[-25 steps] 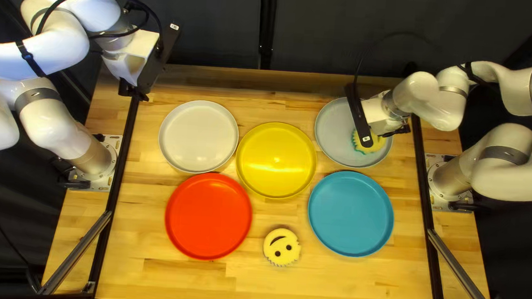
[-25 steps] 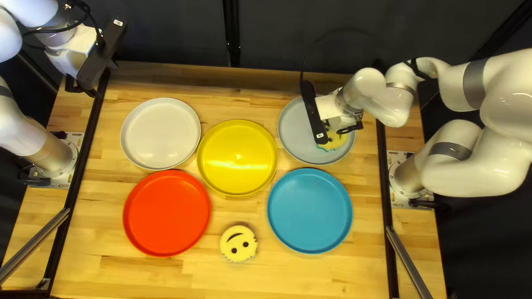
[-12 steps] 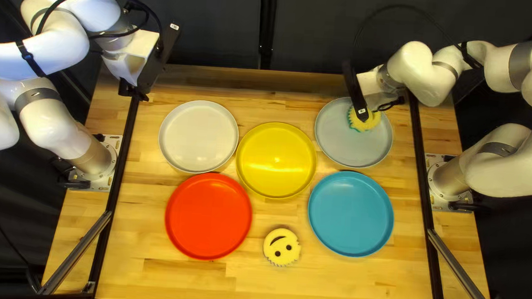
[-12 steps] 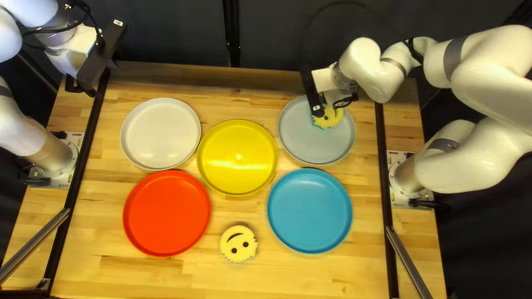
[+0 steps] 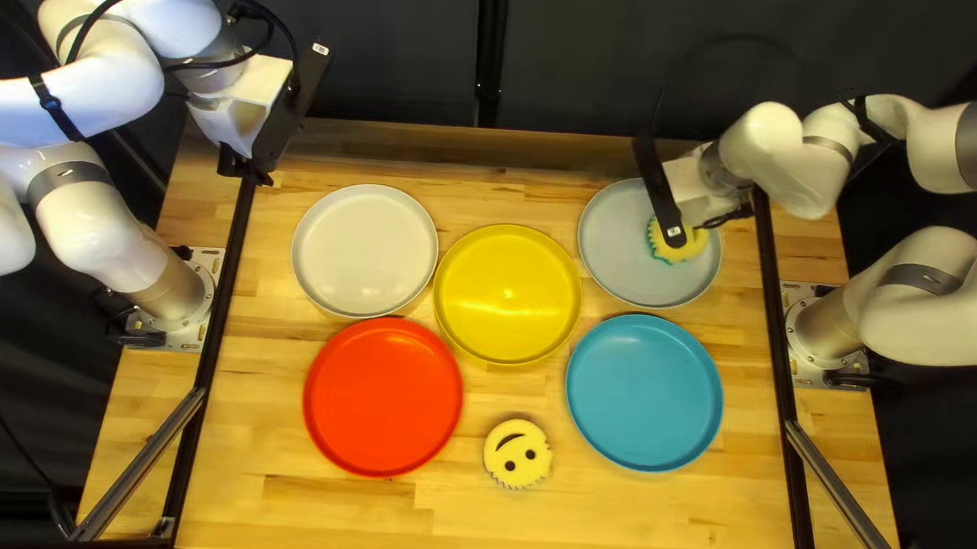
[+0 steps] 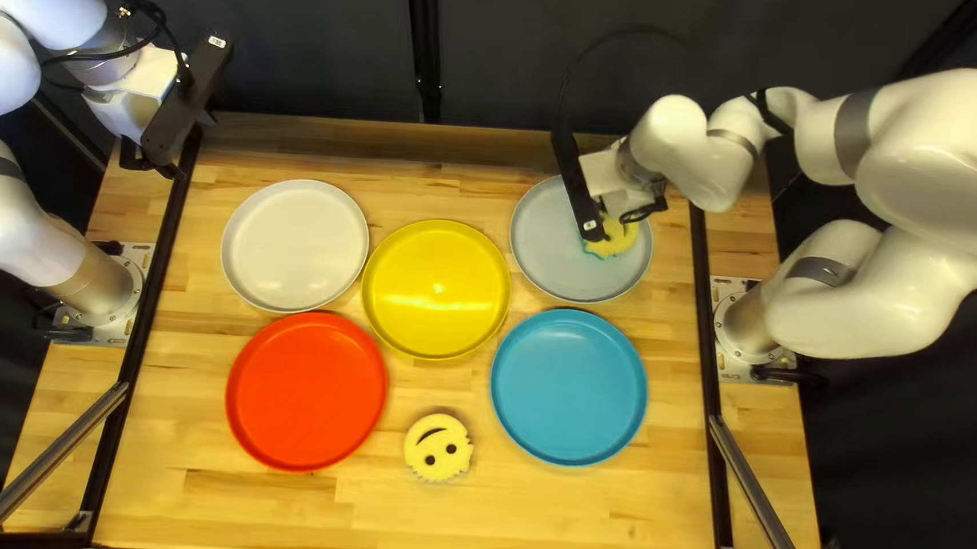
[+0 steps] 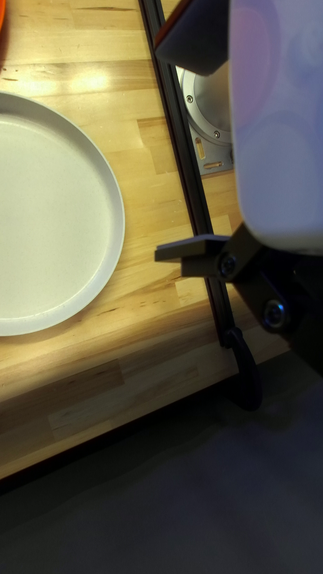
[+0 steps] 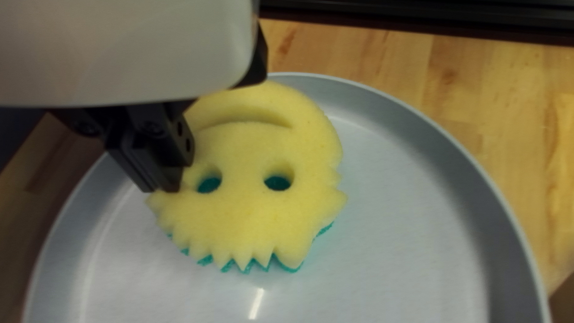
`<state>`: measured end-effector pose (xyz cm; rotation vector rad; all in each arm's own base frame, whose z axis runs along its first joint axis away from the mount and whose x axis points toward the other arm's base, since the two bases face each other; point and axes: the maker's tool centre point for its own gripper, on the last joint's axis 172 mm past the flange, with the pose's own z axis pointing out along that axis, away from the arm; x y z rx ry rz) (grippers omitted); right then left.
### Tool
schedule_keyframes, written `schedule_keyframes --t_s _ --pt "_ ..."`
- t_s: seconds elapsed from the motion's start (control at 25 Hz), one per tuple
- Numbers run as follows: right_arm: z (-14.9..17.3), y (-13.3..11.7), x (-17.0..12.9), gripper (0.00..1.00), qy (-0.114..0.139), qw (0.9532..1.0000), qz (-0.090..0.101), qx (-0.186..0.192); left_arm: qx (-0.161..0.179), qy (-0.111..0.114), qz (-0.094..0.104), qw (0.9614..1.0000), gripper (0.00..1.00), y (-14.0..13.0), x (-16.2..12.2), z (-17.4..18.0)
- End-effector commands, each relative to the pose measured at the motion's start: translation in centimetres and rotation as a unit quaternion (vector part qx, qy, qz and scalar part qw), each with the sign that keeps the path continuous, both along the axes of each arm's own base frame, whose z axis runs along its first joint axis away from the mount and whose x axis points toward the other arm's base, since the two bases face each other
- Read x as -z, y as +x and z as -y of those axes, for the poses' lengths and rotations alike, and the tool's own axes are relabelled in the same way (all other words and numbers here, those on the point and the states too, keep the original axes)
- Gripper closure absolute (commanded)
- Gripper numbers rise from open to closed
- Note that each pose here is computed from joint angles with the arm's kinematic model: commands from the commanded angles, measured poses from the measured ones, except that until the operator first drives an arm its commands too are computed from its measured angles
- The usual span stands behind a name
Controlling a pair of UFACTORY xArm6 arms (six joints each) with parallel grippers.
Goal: Pick up sponge and scrub the plate
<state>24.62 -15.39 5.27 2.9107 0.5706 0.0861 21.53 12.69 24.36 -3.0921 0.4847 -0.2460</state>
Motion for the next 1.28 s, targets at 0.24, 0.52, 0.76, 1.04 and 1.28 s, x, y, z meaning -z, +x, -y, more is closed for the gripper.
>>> schedule_keyframes --t_s 0.24,0.52,0.76,1.04,1.28 --pt "4.1 0.8 0.5 1.0 0.006 0.9999 -0.006 0.009 0.0 0.0 0.0 1.0 0.0 0.0 0.0 0.0" --pt "7.6 3.7 0.3 1.0 0.015 0.9998 -0.004 0.015 0.0 0.0 0.0 1.0 0.0 0.0 0.0 0.0" --pt "7.2 4.4 0.4 1.0 0.017 0.9998 -0.002 0.013 0.0 0.0 0.0 1.0 0.0 0.0 0.0 0.0" --pt "2.3 2.6 0.1 1.0 0.008 0.9999 -0.002 0.008 0.0 0.0 0.0 1.0 0.0 0.0 0.0 0.0" --pt "-2.0 2.4 -0.2 1.0 -0.003 1.0 -0.002 0.0 0.0 0.0 0.0 1.0 0.0 0.0 0.0 0.0"
